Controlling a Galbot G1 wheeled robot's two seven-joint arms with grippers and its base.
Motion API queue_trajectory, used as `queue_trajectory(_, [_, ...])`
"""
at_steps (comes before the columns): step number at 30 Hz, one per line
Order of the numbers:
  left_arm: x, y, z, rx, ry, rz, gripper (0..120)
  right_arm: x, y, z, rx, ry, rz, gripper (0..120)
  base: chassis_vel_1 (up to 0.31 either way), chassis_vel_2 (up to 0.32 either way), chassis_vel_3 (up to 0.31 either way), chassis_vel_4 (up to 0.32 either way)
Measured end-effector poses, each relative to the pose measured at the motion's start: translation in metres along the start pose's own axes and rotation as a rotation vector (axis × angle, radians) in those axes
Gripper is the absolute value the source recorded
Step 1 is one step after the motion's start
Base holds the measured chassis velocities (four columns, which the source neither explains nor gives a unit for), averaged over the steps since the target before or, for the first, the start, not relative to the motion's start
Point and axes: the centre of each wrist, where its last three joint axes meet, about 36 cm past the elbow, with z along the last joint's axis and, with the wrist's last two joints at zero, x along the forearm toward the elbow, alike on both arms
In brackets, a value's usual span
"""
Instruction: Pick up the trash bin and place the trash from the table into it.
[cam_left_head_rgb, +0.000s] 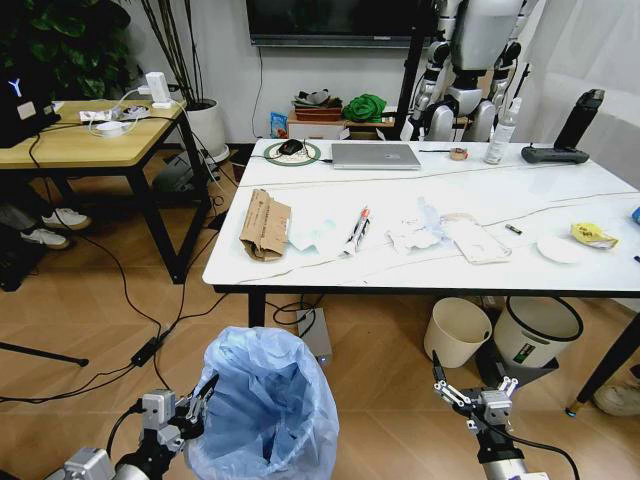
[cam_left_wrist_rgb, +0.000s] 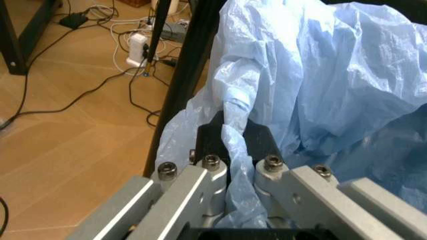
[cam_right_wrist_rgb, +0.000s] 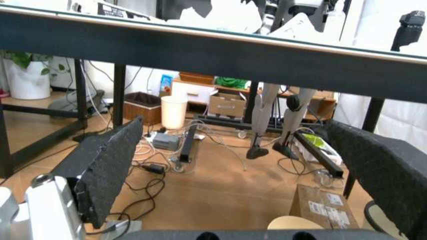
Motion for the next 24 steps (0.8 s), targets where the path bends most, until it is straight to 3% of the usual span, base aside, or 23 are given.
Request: queue_trajectory(24, [-0.0004, 0.0047, 0.0068, -0.032, -0.02, -0.007, 0, 0.0038, 0.0008, 0.0019, 0.0, 0.003, -0.001, 100, 0.0, 0.0, 0.0, 0.0])
